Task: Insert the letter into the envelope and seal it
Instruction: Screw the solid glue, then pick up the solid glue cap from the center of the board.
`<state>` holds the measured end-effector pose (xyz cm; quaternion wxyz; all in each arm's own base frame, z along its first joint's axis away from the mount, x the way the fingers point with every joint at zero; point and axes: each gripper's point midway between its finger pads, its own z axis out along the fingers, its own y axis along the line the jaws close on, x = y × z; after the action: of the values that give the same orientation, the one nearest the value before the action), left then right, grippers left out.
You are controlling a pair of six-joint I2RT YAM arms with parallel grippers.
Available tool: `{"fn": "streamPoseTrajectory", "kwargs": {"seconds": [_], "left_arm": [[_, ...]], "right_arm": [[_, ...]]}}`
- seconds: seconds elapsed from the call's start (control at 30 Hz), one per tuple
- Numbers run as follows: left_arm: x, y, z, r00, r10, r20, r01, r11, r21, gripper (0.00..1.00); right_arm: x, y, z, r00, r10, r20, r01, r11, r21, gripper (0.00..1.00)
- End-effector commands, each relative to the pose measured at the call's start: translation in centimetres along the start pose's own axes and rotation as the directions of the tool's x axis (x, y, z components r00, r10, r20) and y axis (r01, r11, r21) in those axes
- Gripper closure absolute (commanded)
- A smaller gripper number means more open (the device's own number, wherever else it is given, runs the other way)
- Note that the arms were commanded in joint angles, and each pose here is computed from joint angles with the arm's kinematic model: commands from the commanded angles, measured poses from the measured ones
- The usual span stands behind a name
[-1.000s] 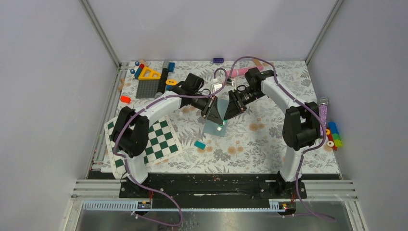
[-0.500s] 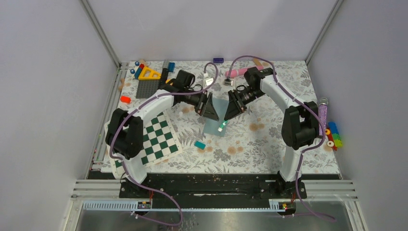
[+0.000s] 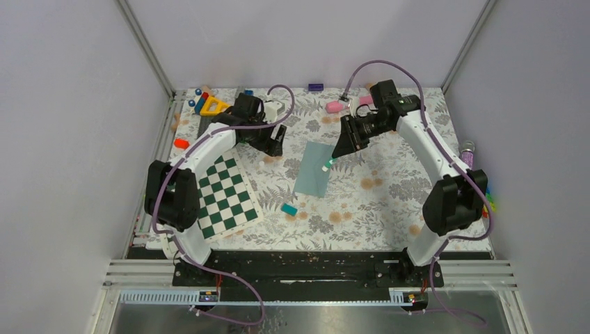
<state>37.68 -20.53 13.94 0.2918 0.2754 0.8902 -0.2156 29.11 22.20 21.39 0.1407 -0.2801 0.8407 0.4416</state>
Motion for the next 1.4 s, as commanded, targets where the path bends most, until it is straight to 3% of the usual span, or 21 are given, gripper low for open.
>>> {"fn": "streamPoseTrajectory", "kwargs": {"seconds": [0.0, 0.2, 0.77, 1.07, 1.2, 1.37], "left_arm": [[1.6, 4.7, 0.5, 0.991, 0.032, -0.126, -0.061, 0.971, -0.23, 0.25], [4.7, 7.9, 1.8, 0.968, 0.04, -0.246, -0.128, 0.926, -0.354, 0.29], [8.0, 7.4, 5.5, 0.926, 0.057, -0.374, -0.193, 0.921, -0.339, 0.53], [8.1, 7.6, 5.3, 0.923, 0.058, -0.38, -0.2, 0.916, -0.347, 0.73], [7.8, 7.2, 5.4, 0.928, 0.063, -0.368, -0.191, 0.927, -0.323, 0.89], [3.2, 3.8, 4.1, 0.972, 0.082, -0.22, -0.113, 0.985, -0.133, 1.0]], "right_arm": [[-1.2, 0.4, -1.3, 0.996, -0.033, 0.079, 0.028, 0.997, 0.069, 0.83], [-1.1, 0.2, -1.7, 0.993, -0.063, 0.103, 0.053, 0.993, 0.101, 0.82], [-0.7, -0.3, -1.9, 0.993, -0.047, 0.11, 0.038, 0.996, 0.08, 0.82], [-0.7, -0.1, -2.0, 0.993, -0.045, 0.113, 0.037, 0.997, 0.071, 0.82], [-0.8, 0.0, -2.0, 0.992, -0.038, 0.12, 0.03, 0.997, 0.071, 0.82], [-2.7, -0.2, -2.6, 0.982, 0.018, 0.19, -0.027, 0.999, 0.045, 0.82]]}}
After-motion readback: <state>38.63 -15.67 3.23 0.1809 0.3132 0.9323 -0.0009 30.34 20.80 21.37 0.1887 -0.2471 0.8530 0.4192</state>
